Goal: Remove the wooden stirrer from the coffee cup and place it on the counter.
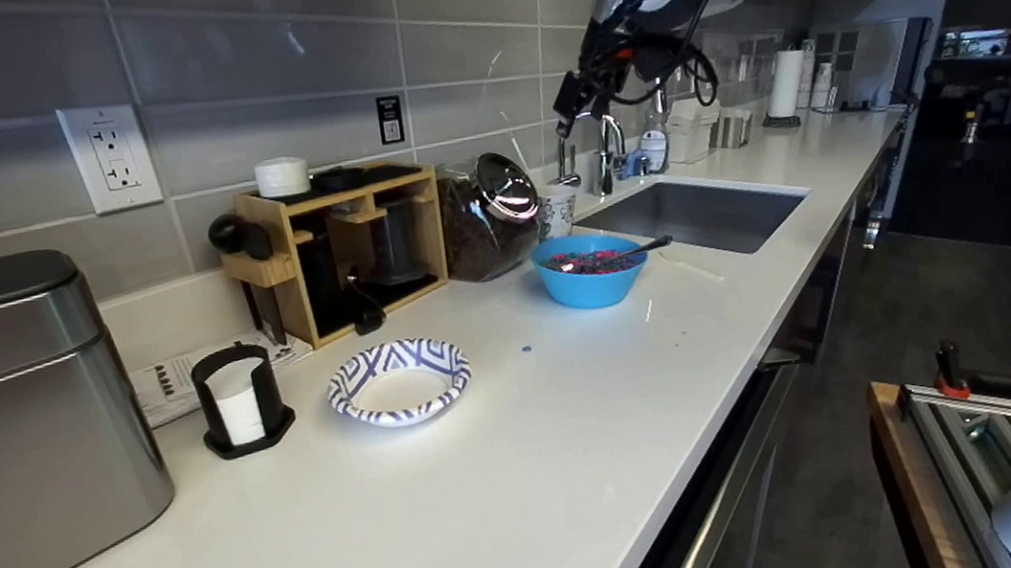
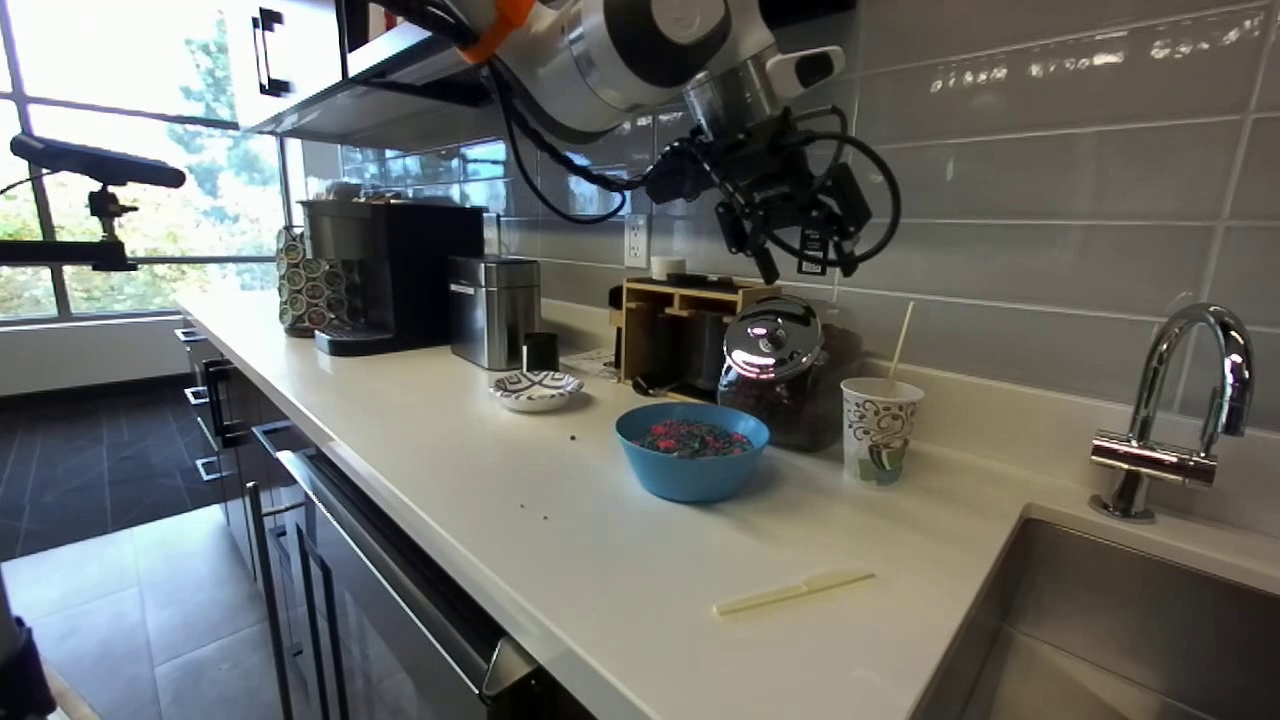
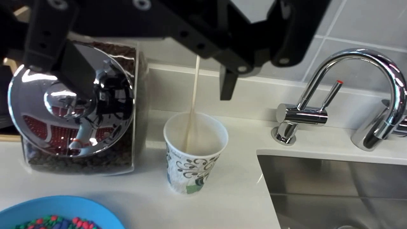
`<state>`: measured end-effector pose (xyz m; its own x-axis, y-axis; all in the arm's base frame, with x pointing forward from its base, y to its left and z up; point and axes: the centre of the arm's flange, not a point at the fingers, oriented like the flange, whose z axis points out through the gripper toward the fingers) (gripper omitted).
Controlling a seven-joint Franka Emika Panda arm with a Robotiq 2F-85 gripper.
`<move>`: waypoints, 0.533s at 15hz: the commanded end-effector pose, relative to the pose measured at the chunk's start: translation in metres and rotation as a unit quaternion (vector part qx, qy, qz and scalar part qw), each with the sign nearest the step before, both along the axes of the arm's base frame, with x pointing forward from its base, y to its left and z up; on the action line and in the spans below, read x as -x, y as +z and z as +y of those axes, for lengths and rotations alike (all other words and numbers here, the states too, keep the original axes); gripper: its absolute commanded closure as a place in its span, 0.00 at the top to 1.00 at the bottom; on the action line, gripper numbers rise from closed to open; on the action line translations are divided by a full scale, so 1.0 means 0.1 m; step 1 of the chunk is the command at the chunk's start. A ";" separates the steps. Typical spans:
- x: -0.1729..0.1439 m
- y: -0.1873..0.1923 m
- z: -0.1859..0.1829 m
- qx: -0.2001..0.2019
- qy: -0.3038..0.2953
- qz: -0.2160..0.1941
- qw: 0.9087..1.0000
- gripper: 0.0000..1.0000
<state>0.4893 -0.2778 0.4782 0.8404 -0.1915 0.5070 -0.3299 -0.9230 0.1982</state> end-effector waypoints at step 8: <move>-0.33 -0.12 -0.26 -0.011 -0.014 -0.018 1.000 1.00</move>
<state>0.5179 -0.2998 0.4672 0.8272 -0.2133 0.5199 -0.3463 -0.9221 0.1727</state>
